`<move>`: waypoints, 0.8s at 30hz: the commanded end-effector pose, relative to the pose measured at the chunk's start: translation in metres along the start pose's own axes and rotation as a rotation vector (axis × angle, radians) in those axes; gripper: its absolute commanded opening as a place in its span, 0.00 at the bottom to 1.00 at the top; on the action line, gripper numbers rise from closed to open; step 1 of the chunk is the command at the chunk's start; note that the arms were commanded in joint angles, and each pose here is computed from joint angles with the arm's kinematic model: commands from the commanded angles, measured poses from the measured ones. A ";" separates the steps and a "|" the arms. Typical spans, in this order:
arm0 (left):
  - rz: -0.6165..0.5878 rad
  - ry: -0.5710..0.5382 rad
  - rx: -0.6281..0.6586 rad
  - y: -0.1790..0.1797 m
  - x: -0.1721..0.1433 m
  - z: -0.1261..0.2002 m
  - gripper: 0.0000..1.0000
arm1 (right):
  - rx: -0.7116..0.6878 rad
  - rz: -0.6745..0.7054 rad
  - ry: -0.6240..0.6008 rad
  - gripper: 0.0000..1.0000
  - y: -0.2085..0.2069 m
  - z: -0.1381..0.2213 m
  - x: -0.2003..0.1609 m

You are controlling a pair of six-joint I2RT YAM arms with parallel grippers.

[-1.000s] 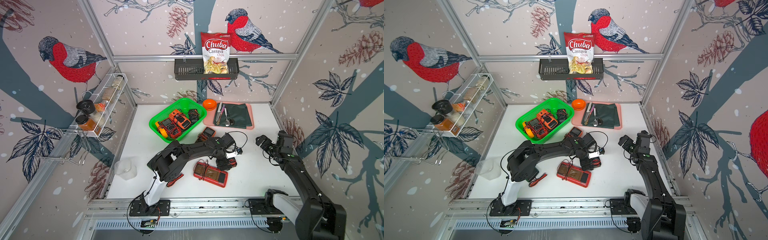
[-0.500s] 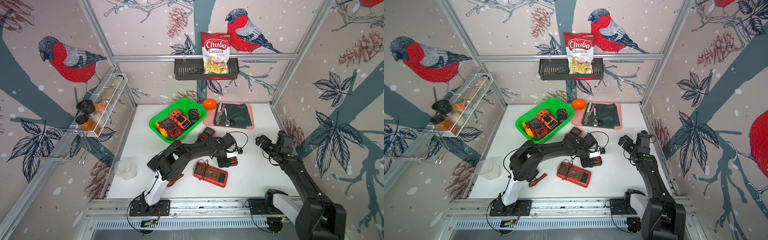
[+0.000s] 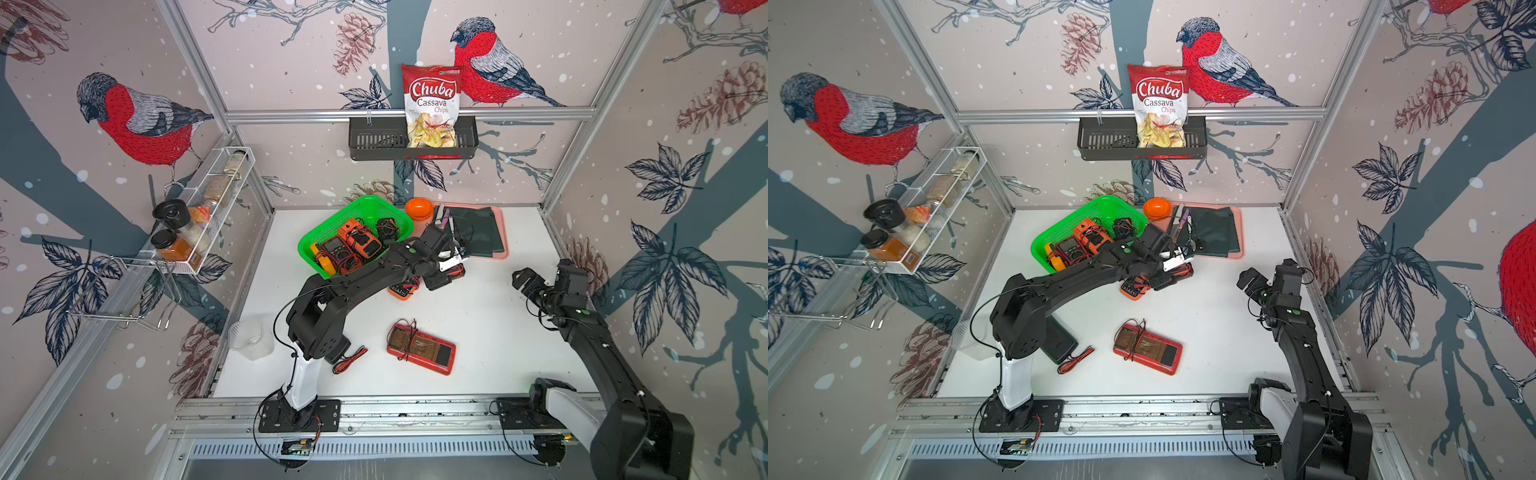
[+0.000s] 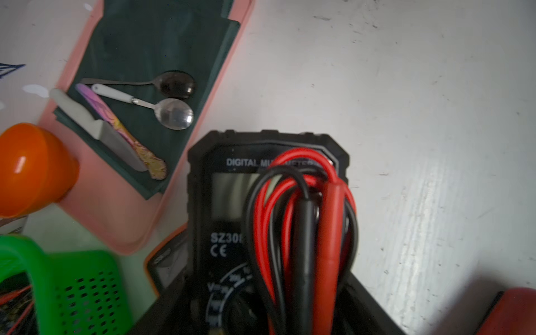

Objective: Put the multimeter into the basket
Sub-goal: Pick up the multimeter from the center of the board, then place the multimeter in the basket.

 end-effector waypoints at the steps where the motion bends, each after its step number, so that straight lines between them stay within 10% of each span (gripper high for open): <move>1: 0.017 -0.063 0.138 0.049 0.011 0.016 0.01 | 0.014 0.016 -0.029 1.00 0.004 0.000 0.005; 12: 0.188 -0.148 0.350 0.187 -0.015 0.028 0.01 | -0.005 0.073 -0.039 1.00 0.023 -0.009 0.005; 24: 0.238 -0.180 0.415 0.252 -0.032 0.006 0.01 | -0.005 0.106 -0.023 1.00 0.050 -0.018 -0.001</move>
Point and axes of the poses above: each gripper's point midway between its finger pads, its own z axis back along the fingers, its own y axis along the line the jaws close on, x = y × z, the point moved 3 cm from there along z, back along the fingers, and after that the axes turned 4 degrees about z, right-handed, at the moved point
